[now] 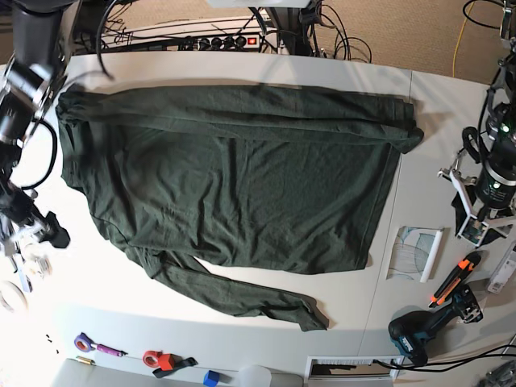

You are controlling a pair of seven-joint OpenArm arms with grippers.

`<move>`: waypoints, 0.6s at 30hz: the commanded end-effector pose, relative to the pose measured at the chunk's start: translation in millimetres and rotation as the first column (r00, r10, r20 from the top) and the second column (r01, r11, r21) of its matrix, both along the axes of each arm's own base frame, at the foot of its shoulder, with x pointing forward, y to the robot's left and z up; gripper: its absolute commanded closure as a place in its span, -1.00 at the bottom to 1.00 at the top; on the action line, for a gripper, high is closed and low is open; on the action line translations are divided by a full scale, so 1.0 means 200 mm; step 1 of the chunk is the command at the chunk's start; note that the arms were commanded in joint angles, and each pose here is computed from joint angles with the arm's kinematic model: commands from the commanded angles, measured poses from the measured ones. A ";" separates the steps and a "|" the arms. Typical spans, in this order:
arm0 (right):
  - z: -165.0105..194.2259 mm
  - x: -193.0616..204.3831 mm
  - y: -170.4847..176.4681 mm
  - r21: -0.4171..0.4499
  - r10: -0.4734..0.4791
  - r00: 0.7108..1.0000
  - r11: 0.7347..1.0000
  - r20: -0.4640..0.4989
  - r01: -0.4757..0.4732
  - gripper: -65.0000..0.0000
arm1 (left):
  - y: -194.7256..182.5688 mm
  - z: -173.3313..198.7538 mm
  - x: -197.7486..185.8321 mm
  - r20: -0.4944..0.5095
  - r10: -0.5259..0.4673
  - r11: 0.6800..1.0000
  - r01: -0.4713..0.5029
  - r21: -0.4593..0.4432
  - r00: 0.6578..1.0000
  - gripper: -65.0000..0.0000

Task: Layout the t-shirt on the table in an organized manner, then fold the t-shirt properly
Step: 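Release the corners and move both grippers toward the shirt's sides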

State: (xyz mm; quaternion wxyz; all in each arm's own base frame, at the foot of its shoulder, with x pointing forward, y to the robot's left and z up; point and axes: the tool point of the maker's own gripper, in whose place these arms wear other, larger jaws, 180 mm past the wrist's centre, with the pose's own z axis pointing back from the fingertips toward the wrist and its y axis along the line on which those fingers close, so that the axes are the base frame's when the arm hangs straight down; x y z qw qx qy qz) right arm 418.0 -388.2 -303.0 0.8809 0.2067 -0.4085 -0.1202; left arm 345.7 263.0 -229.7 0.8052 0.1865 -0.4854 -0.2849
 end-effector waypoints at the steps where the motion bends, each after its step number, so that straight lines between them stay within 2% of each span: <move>1: 0.11 0.06 -0.04 -0.010 -0.002 0.999 1.000 0.041 0.002 -0.12 | 0.03 0.05 0.02 0.031 0.005 1.000 -0.005 0.009 1.000 0.27; 5: 0.05 0.10 0.01 -0.036 0.039 0.998 0.999 -0.051 -0.041 -0.12 | 0.04 -0.08 0.01 -0.044 0.005 0.999 -0.006 -0.039 0.999 0.27; 11: -0.13 0.07 0.11 -0.107 0.069 0.975 0.990 -0.212 -0.093 -0.12 | 0.01 -0.09 0.01 -0.039 -0.003 0.997 0.001 -0.073 0.999 0.27; 18: -0.32 0.05 0.25 -0.130 0.086 0.954 0.983 -0.287 -0.128 -0.12 | 0.01 -0.09 0.01 -0.038 -0.002 0.998 0.000 -0.070 0.999 0.27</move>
